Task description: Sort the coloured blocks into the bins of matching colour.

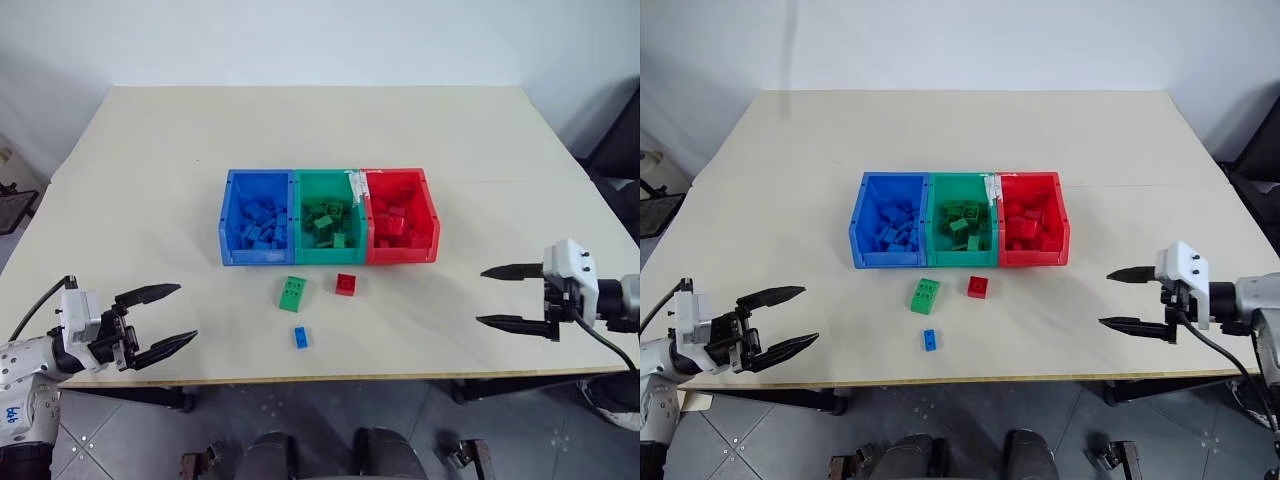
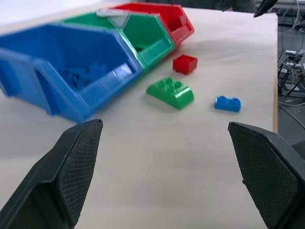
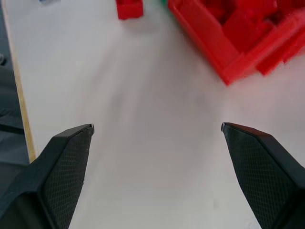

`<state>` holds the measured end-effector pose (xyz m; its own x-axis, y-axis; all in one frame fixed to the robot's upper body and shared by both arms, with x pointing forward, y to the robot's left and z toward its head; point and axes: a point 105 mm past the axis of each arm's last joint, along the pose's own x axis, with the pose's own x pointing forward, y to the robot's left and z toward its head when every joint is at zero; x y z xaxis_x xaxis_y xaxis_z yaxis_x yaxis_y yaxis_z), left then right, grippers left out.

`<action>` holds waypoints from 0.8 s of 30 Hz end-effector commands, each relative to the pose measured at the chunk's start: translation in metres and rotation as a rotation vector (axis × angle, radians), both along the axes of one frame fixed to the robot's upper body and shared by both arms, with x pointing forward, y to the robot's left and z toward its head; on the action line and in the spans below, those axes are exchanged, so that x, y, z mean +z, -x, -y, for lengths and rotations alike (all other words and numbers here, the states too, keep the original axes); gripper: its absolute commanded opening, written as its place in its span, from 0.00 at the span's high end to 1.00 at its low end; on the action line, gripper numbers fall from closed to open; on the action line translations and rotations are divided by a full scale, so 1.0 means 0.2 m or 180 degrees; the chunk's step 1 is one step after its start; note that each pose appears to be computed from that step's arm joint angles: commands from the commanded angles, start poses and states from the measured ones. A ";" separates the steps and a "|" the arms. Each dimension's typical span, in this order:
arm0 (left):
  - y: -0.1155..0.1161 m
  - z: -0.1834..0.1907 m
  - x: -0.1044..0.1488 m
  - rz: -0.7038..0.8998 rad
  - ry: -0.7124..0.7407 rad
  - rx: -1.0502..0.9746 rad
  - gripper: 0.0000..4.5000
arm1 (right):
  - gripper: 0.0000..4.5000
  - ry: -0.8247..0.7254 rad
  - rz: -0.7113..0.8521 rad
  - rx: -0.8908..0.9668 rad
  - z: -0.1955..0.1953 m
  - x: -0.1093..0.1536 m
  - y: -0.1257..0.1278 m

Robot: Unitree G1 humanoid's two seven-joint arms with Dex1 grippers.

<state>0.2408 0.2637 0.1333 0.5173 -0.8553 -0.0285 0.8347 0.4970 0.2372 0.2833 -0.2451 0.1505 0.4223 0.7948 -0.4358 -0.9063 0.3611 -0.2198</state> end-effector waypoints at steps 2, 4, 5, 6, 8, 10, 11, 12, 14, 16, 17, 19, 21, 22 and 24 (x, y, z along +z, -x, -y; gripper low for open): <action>0.00 0.02 0.02 0.0069 -0.0040 -0.0022 0.00 | 0.01 -0.0144 0.0049 -0.0018 -0.25 -0.03 -0.07; 0.01 0.03 0.03 0.0079 -0.0026 -0.0018 0.00 | 0.01 -0.0309 0.0044 -0.0003 -0.40 -0.05 -0.10; 0.01 0.03 0.03 0.0080 -0.0024 -0.0017 0.00 | 0.01 -0.0343 0.0034 -0.0009 -0.43 -0.06 -0.11; 0.01 0.04 0.03 0.0082 -0.0021 -0.0011 0.00 | 0.01 -0.0384 0.0024 -0.0003 -0.47 -0.07 -0.12; 0.02 0.04 0.03 0.0087 -0.0019 0.0008 0.00 | 0.01 -0.0417 -0.0004 0.0010 -0.54 -0.10 -0.13; 0.04 0.04 0.03 0.0095 -0.0017 0.0036 0.00 | 0.01 -0.0416 -0.0045 0.0052 -0.60 -0.14 -0.14; 0.04 0.04 0.03 0.0096 -0.0017 0.0051 0.00 | 0.01 -0.0401 -0.0062 0.0066 -0.63 -0.17 -0.15; 0.05 0.04 0.03 0.0097 -0.0018 0.0061 0.00 | 0.01 -0.0403 -0.0069 0.0078 -0.65 -0.18 -0.16; 0.06 0.04 0.03 0.0101 -0.0018 0.0086 0.00 | 0.01 -0.0430 -0.0065 0.0098 -0.70 -0.21 -0.18; 0.07 0.04 0.03 0.0100 -0.0017 0.0095 0.00 | 0.01 -0.0420 -0.0052 0.0123 -0.74 -0.24 -0.21; 0.07 0.04 0.03 0.0099 -0.0015 0.0097 0.00 | 0.01 -0.0418 -0.0048 0.0149 -0.77 -0.25 -0.22; 0.08 0.04 0.03 0.0101 -0.0010 0.0110 0.00 | 0.01 -0.0452 -0.0039 0.0167 -0.81 -0.26 -0.24; 0.09 0.04 0.03 0.0097 -0.0010 0.0119 0.00 | 0.01 -0.0458 -0.0025 0.0154 -0.82 -0.27 -0.26; 0.10 0.04 0.03 0.0091 -0.0013 0.0128 0.00 | 0.01 -0.0454 -0.0016 0.0146 -0.83 -0.27 -0.27; 0.11 0.03 0.03 0.0086 -0.0020 0.0144 0.00 | 0.04 -0.0481 0.0017 0.0116 -0.84 -0.26 -0.29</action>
<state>0.2225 0.2551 0.1294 0.5476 -0.8354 -0.0462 0.8189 0.5238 0.2344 0.3383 -0.0778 0.0955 0.3766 0.8714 -0.3144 -0.9261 0.3467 -0.1486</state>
